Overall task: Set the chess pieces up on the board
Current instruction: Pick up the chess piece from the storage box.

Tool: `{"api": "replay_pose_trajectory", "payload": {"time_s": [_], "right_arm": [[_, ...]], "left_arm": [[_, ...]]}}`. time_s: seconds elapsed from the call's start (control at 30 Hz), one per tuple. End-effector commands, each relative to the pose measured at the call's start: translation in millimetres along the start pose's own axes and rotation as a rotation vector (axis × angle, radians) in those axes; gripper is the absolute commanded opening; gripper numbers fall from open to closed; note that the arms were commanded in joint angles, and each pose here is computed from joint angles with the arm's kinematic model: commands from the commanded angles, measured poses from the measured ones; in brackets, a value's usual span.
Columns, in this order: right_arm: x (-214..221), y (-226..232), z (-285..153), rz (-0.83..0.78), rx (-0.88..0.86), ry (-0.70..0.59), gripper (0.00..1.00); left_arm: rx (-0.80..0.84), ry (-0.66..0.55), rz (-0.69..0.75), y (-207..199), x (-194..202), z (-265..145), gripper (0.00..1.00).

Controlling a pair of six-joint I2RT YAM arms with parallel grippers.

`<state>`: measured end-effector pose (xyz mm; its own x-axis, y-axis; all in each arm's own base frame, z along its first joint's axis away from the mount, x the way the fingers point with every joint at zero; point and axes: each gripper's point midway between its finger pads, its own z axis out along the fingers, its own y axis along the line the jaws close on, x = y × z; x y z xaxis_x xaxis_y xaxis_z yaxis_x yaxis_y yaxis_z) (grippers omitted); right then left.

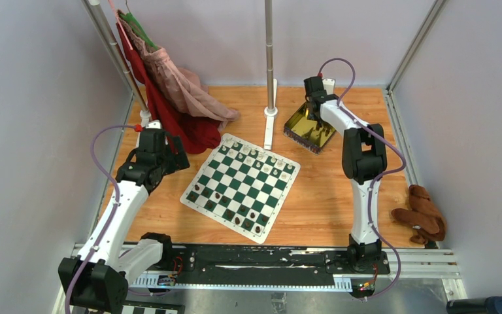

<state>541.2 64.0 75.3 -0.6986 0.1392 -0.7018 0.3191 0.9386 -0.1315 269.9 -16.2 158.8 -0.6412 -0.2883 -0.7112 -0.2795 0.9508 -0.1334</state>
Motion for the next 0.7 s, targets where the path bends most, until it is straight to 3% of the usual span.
{"api": "replay_pose_trajectory", "payload": {"time_s": [0.0, 0.27, 0.67], "right_arm": [[6, -9, 11, 0.022, 0.019, 0.023, 0.44], [13, -12, 18, 0.024, 0.019, 0.042, 0.39], [11, -14, 19, 0.016, 0.009, 0.034, 0.09]], "left_arm": [[-0.013, -0.011, -0.002, 3, -2, 5, 1.00], [-0.012, -0.004, -0.008, 2, -1, 7, 1.00], [-0.011, -0.002, -0.015, 0, -3, 8, 1.00]]}}
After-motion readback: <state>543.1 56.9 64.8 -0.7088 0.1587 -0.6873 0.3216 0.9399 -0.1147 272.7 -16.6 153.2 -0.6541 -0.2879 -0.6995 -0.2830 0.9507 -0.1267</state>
